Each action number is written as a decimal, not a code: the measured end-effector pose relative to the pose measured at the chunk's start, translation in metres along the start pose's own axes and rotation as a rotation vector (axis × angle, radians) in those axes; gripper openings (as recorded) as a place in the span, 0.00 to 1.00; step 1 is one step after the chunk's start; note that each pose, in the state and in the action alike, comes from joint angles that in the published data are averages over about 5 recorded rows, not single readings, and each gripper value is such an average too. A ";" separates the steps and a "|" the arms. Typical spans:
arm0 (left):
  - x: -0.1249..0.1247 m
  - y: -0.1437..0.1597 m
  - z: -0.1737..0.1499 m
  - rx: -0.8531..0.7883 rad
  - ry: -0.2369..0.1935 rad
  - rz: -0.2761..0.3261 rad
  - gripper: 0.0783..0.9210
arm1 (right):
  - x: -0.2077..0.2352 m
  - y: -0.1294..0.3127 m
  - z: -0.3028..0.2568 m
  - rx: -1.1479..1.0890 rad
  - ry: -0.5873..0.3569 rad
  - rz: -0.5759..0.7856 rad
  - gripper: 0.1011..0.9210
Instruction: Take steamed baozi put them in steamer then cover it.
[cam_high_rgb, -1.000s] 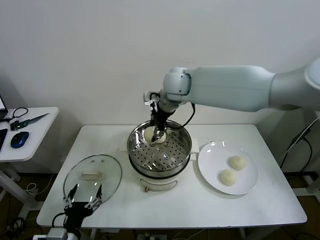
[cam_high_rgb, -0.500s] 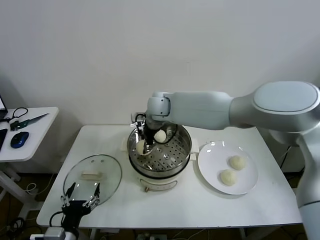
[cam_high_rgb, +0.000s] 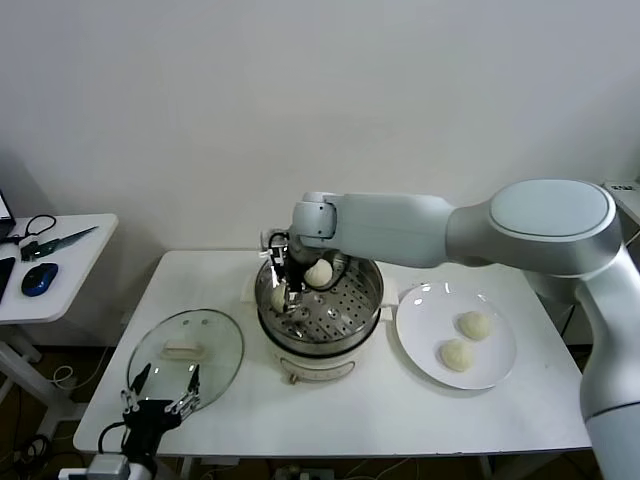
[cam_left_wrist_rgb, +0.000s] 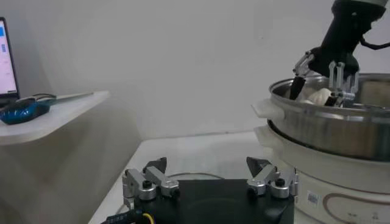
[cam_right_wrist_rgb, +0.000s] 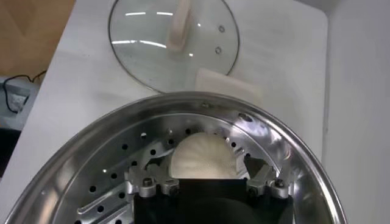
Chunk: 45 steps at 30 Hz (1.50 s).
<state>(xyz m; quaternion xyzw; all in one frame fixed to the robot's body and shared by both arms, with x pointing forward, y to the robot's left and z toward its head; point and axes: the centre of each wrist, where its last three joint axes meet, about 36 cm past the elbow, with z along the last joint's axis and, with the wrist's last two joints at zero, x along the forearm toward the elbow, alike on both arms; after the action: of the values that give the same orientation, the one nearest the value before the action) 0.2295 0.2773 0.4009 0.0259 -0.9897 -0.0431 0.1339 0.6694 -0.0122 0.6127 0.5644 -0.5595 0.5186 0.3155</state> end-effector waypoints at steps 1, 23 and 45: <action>0.000 0.000 0.000 0.001 0.000 0.001 0.88 | 0.010 -0.002 0.006 0.002 0.002 0.002 0.88; -0.005 -0.004 0.000 0.007 -0.010 0.008 0.88 | 0.109 0.116 0.284 -0.188 0.167 -0.039 0.88; -0.004 -0.004 0.002 0.009 -0.001 -0.008 0.88 | -0.007 0.172 0.365 -0.312 0.203 -0.050 0.88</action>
<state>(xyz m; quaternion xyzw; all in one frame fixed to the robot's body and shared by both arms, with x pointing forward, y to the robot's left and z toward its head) 0.2326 0.2737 0.3973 0.0302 -0.9899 -0.0390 0.1330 0.5902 -0.3820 0.4718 0.4672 -0.5840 0.4718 0.4669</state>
